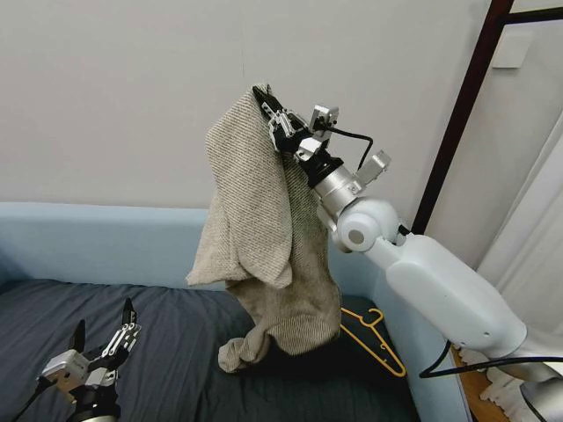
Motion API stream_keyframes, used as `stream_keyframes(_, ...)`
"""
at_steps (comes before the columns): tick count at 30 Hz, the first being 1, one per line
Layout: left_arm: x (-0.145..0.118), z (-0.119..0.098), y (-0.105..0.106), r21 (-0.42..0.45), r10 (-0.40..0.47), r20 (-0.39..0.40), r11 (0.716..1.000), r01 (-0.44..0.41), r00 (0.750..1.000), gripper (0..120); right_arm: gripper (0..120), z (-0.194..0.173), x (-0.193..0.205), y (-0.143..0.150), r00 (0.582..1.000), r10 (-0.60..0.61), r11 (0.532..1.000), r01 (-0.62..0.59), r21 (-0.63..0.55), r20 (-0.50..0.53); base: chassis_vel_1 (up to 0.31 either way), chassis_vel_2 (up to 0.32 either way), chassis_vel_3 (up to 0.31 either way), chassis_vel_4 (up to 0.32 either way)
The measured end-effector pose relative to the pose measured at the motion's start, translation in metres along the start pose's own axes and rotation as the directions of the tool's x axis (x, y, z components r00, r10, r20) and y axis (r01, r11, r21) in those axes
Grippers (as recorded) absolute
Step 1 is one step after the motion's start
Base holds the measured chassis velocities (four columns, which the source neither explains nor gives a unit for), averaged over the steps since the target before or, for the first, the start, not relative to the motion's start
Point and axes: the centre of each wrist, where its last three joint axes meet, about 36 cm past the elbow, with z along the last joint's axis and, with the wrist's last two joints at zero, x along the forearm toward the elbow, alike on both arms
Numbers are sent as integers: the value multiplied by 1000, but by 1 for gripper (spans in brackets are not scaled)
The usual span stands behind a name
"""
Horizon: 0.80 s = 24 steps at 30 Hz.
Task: Pick up the clothes from the sofa and hang them on the clothes hanger.
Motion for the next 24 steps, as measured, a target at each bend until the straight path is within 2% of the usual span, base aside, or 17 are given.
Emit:
stream_keyframes(3,0,-3,-1,1,2,6,1000,-2,1000,100,0,45,85,2,979,95,995,-97,-2,-178,0,0,0,0)
stream_keyframes(4,0,-3,-1,1,2,6,1000,-2,1000,100,0,45,85,2,979,95,995,-97,-2,-178,0,0,0,0)
stream_keyframes(7,1,-8,-5,8,3,16,1000,-3,1000,100,0,58,130,9,963,99,995,-99,13,-252,0,0,0,0)
stream_keyframes(9,2,-10,-5,8,1,21,1000,-1,1000,100,0,55,132,12,964,90,996,-90,11,-251,0,0,0,0)
stream_keyframes(13,0,-14,-4,4,-6,35,1000,6,999,100,0,43,123,16,972,62,998,-63,3,-225,0,0,0,0)
stream_keyframes(19,-2,-16,-2,6,-14,38,1000,14,999,100,0,29,77,8,986,9,1000,-7,9,-168,0,0,0,0)
stream_keyframes(24,-8,-17,5,7,-31,38,999,31,999,100,0,12,1,10,994,-80,996,83,35,-79,0,0,0,0)
